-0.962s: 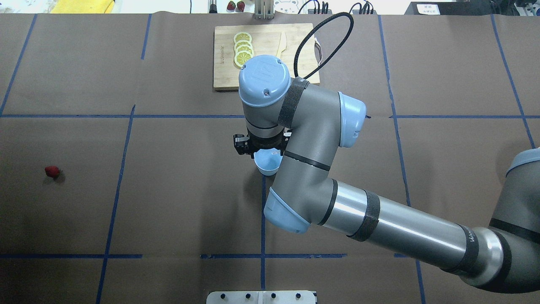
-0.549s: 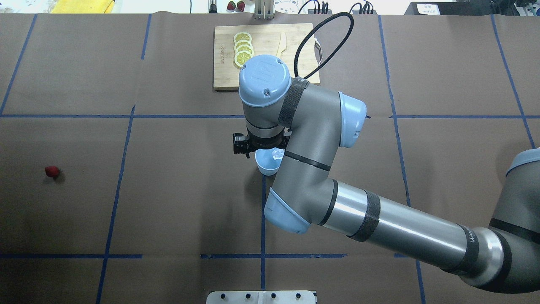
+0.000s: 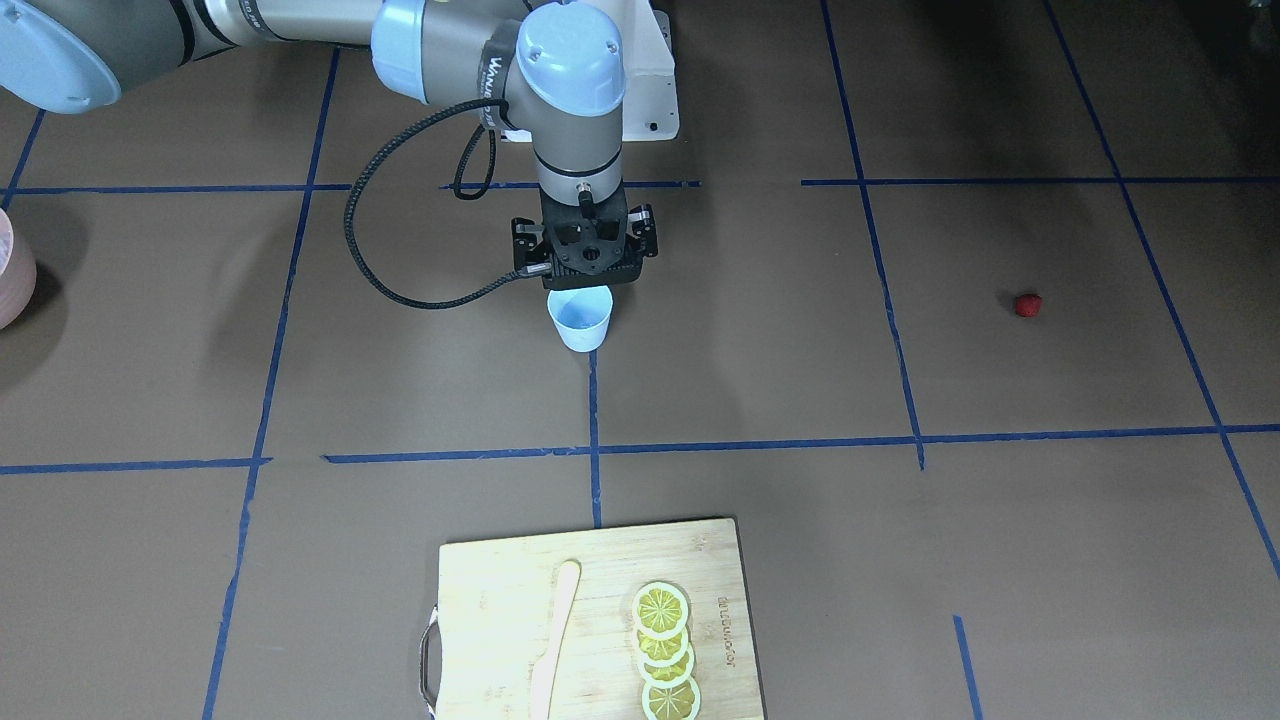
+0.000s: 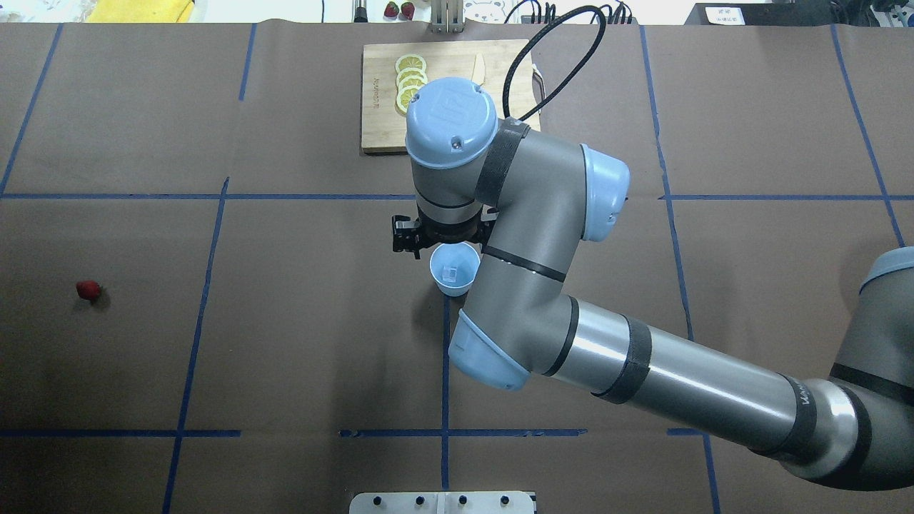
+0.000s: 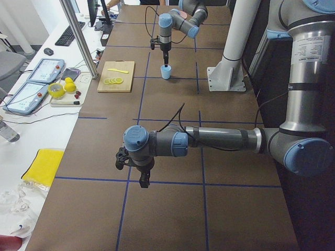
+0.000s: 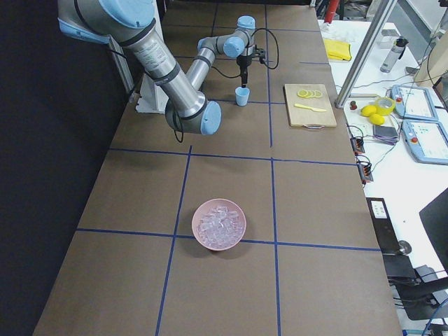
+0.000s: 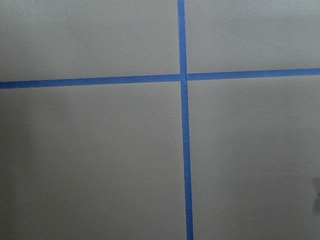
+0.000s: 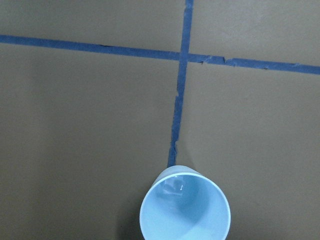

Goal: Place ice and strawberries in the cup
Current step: 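Withdraw the right gripper from the cup back toward the ice bowl, then grasp another ice cube from the pink bowl with the right gripper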

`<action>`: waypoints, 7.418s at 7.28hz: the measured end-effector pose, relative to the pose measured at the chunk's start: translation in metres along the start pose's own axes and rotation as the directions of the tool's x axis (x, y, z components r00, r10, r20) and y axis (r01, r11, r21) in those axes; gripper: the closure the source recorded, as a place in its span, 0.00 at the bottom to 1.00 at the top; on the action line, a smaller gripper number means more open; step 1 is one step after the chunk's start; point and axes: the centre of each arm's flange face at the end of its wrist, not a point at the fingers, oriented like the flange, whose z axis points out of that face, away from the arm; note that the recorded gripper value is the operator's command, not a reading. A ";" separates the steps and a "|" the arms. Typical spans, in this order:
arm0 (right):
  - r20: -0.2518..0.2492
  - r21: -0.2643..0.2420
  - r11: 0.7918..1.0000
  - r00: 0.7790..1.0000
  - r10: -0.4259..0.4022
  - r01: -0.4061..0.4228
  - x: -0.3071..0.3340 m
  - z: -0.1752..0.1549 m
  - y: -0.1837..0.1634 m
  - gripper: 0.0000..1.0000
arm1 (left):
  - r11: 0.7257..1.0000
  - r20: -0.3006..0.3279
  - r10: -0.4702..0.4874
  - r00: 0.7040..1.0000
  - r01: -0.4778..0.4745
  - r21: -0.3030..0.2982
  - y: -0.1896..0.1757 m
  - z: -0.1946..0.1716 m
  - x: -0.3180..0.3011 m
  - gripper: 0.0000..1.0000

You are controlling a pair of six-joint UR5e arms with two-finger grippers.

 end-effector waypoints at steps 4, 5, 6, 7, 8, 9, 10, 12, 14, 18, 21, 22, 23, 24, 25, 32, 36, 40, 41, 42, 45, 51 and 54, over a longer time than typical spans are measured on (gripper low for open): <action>-0.064 0.054 0.997 0.996 -0.054 0.058 0.138 -0.074 -0.019 0.01 | 1.000 0.000 0.005 1.000 -0.005 0.009 -0.003 -0.004 0.004 0.00; -0.076 0.058 0.994 0.994 -0.084 0.088 0.187 -0.085 -0.023 0.01 | 1.000 0.000 0.006 1.000 -0.006 0.010 -0.003 -0.005 0.005 0.00; -0.094 0.056 0.994 0.991 -0.092 0.097 0.226 -0.088 -0.025 0.00 | 1.000 0.000 0.008 1.000 -0.008 0.013 -0.004 -0.007 0.007 0.00; -0.118 0.050 0.994 0.989 -0.086 0.093 0.266 -0.085 -0.023 0.00 | 1.000 0.000 0.013 1.000 -0.013 0.018 -0.004 -0.009 0.009 0.00; -0.142 0.040 0.994 0.985 -0.095 0.101 0.302 -0.083 -0.018 0.00 | 1.000 0.001 0.017 1.000 -0.017 0.024 -0.004 -0.012 0.012 0.00; -0.156 0.024 0.991 0.980 -0.126 0.131 0.341 -0.085 -0.012 0.00 | 0.999 0.002 0.023 1.000 -0.023 0.030 -0.003 -0.015 0.015 0.00; -0.148 0.010 0.986 0.975 -0.163 0.167 0.387 -0.088 -0.007 0.01 | 0.999 0.002 0.027 1.000 -0.027 0.035 -0.002 -0.017 0.017 0.00; -0.083 0.024 0.978 0.976 -0.203 0.205 0.490 -0.085 0.021 0.01 | 0.998 0.002 0.030 1.000 -0.030 0.050 0.001 -0.026 0.025 0.00; -0.032 0.041 0.974 0.974 -0.223 0.224 0.566 -0.074 0.065 0.03 | 0.998 0.001 0.020 1.000 -0.020 0.064 0.004 -0.033 0.033 0.00; -0.040 0.014 0.969 0.968 -0.246 0.247 0.629 -0.053 0.122 0.04 | 0.997 0.002 0.025 1.000 -0.025 0.079 0.007 -0.040 0.040 0.00; -0.054 -0.015 0.949 0.947 -0.317 0.316 0.667 -0.039 0.129 0.08 | 0.996 -0.003 0.029 1.000 -0.029 0.084 0.007 -0.043 0.043 0.00; -0.055 -0.024 0.943 0.941 -0.334 0.333 0.675 -0.035 0.130 0.12 | 0.996 -0.009 0.029 1.000 -0.029 0.084 0.007 -0.043 0.044 0.00; -0.056 -0.033 0.940 0.939 -0.340 0.338 0.680 -0.031 0.129 0.13 | 0.996 -0.012 0.030 0.999 -0.029 0.084 0.008 -0.043 0.044 0.00; -0.056 -0.040 0.940 0.939 -0.340 0.338 0.685 -0.026 0.127 0.14 | 0.996 -0.013 0.029 0.999 -0.028 0.084 0.008 -0.043 0.044 0.00; -0.056 -0.048 0.938 0.936 -0.346 0.344 0.690 -0.020 0.125 0.15 | 0.996 -0.013 0.029 1.000 -0.027 0.084 0.008 -0.043 0.044 0.00; -0.049 -0.115 0.921 0.924 -0.380 0.372 0.694 0.017 0.112 0.24 | 0.996 -0.022 0.031 0.999 -0.029 0.084 0.008 -0.043 0.045 0.00; -0.062 -0.151 0.906 0.911 -0.408 0.396 0.688 0.031 0.114 0.29 | 0.996 -0.022 0.031 0.999 -0.029 0.084 0.008 -0.043 0.045 0.00; -0.086 -0.189 0.893 0.899 -0.429 0.408 0.689 0.048 0.116 0.29 | 0.996 -0.022 0.032 0.999 -0.030 0.083 0.008 -0.042 0.045 0.00; -0.087 -0.192 0.892 0.898 -0.431 0.409 0.689 0.049 0.116 0.29 | 0.996 -0.025 0.033 0.999 -0.031 0.083 0.008 -0.043 0.046 0.00; -0.086 -0.195 0.891 0.898 -0.432 0.410 0.689 0.050 0.116 0.29 | 0.996 -0.031 0.032 0.999 -0.030 0.083 0.008 -0.042 0.046 0.00; -0.084 -0.206 0.889 0.898 -0.432 0.409 0.689 0.053 0.119 0.29 | 0.996 -0.036 0.031 0.999 -0.028 0.082 0.008 -0.042 0.046 0.00; -0.084 -0.220 0.889 0.900 -0.428 0.402 0.691 0.059 0.120 0.29 | 0.996 -0.040 0.031 0.999 -0.028 0.083 0.008 -0.042 0.046 0.00; -0.085 -0.224 0.889 0.901 -0.425 0.399 0.694 0.062 0.120 0.33 | 0.996 -0.042 0.032 0.999 -0.029 0.083 0.008 -0.043 0.046 0.00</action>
